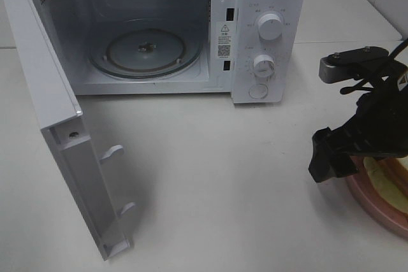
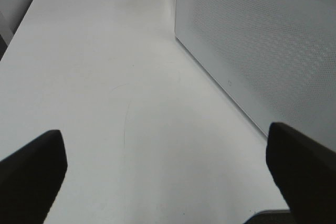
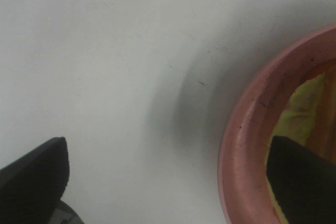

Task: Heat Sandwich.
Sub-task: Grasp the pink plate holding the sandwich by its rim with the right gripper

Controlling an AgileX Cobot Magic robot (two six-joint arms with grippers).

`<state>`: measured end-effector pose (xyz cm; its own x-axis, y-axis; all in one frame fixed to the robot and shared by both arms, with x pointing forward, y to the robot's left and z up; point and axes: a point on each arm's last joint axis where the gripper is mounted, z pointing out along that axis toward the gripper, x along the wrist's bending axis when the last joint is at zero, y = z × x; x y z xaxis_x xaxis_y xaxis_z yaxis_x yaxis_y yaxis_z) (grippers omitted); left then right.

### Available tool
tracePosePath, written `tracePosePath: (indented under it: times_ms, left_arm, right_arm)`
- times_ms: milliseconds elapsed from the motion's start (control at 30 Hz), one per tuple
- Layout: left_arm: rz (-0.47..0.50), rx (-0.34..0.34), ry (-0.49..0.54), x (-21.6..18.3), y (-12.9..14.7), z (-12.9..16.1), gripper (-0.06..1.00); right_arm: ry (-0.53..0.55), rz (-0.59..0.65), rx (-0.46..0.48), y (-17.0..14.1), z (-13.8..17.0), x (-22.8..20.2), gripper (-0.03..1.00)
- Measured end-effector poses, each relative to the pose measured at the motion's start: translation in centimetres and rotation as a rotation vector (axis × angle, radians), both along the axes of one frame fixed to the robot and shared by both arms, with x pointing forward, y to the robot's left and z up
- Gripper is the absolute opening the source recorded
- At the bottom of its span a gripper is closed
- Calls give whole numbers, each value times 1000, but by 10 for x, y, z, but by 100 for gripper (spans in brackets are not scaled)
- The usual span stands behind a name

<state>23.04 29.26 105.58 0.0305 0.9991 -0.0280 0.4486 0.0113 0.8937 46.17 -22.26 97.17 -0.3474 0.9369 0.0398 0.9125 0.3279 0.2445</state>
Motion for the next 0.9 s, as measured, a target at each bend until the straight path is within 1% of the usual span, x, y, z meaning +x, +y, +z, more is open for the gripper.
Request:
tracePosePath:
  times_ms: [167, 433, 600, 633, 767, 800, 900]
  left_arm:
    - [0, 0, 0, 0, 0, 0, 97]
    - [0, 0, 0, 0, 0, 0, 97]
    - [0, 0, 0, 0, 0, 0, 97]
    - [0, 0, 0, 0, 0, 0, 97]
    - [0, 0, 0, 0, 0, 0, 97]
    - [0, 0, 0, 0, 0, 0, 97]
    - [0, 0, 0, 0, 0, 0, 97]
  right_arm:
    - [-6, -35, -29, -4, 0, 1, 98]
    - [-3, -99, -37, -17, -1, 5, 97]
    - [43, -116, -57, -22, -10, 8, 96]
    - [65, -116, -63, -22, -15, 9, 95]
    - [94, -115, -72, -22, -23, 11, 94]
    - [118, -114, -79, -21, -30, 13, 94]
    - [131, -125, -89, -22, -36, 14, 93]
